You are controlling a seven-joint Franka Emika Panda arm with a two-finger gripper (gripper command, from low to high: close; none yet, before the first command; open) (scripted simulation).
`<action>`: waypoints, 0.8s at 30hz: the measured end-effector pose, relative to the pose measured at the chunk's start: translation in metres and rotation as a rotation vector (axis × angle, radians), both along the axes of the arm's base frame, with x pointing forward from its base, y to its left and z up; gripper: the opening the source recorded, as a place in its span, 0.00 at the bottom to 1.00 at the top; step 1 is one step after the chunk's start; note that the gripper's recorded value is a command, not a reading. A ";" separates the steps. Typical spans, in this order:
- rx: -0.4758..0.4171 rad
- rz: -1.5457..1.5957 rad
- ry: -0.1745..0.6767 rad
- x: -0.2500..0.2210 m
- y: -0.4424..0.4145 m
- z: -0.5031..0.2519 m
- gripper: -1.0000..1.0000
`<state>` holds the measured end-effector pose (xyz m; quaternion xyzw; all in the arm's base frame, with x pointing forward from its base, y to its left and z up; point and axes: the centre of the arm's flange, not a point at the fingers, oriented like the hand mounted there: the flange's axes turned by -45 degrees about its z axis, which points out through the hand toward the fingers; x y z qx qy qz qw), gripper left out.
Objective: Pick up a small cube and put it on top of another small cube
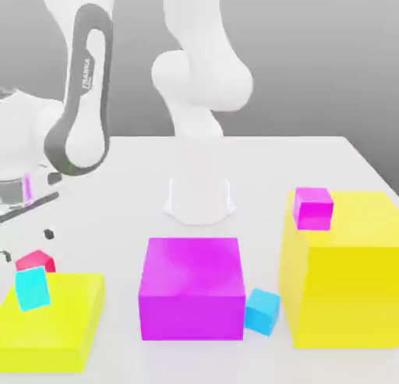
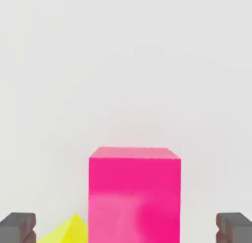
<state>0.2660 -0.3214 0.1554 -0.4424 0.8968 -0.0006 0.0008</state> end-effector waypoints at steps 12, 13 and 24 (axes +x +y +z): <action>-0.001 -0.002 -0.002 0.000 0.000 0.005 0.00; -0.001 -0.002 -0.001 0.000 0.000 0.016 0.00; -0.002 0.545 0.001 0.116 0.055 0.131 0.00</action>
